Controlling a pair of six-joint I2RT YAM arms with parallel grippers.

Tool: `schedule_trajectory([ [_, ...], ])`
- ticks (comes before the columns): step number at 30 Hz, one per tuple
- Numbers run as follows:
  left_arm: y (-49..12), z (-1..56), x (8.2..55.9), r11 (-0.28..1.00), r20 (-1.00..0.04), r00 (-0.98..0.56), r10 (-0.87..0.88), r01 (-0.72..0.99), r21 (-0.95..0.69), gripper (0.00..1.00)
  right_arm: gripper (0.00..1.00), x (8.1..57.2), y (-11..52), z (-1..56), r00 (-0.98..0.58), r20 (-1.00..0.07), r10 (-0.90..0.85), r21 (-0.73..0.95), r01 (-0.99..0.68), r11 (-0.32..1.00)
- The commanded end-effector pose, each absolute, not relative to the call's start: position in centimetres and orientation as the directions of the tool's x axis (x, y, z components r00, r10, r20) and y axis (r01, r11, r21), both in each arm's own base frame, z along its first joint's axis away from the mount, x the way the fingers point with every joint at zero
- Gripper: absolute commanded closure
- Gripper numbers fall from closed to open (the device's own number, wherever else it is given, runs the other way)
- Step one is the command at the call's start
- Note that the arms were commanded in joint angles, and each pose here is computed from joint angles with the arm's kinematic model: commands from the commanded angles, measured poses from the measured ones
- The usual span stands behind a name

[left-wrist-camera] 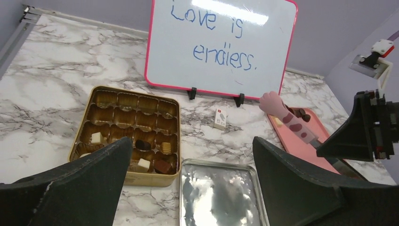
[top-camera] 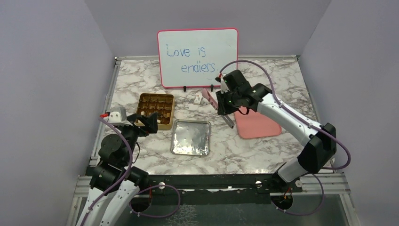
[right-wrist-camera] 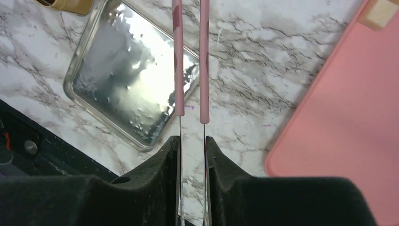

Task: Pack the chocolate
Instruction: Pick up the fake chocolate from the plate, then place the fake chocolate in the packing box.

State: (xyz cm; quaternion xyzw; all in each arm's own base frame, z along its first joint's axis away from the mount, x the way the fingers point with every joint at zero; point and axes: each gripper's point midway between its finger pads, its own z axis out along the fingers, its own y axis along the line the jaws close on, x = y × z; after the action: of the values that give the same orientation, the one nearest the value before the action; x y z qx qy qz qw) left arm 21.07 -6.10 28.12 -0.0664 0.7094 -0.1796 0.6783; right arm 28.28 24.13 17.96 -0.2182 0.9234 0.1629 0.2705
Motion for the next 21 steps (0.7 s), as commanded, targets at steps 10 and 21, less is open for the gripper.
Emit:
schedule_trajectory([
  [10, -3.9, 29.6, 20.9, 0.93, -0.931, 0.018, -0.364, 0.062, -0.362, 0.01, 0.73, 30.0, 36.4, 16.9, -0.669, -0.606, -0.43, 0.145, -0.624, 0.768],
  [21, -3.2, 29.6, 20.7, 0.927, -0.927, 0.023, -0.375, 0.027, -0.374, 0.01, 0.7, 30.4, 42.2, 14.9, -0.633, -0.581, -0.511, 0.127, -0.691, 0.712],
])
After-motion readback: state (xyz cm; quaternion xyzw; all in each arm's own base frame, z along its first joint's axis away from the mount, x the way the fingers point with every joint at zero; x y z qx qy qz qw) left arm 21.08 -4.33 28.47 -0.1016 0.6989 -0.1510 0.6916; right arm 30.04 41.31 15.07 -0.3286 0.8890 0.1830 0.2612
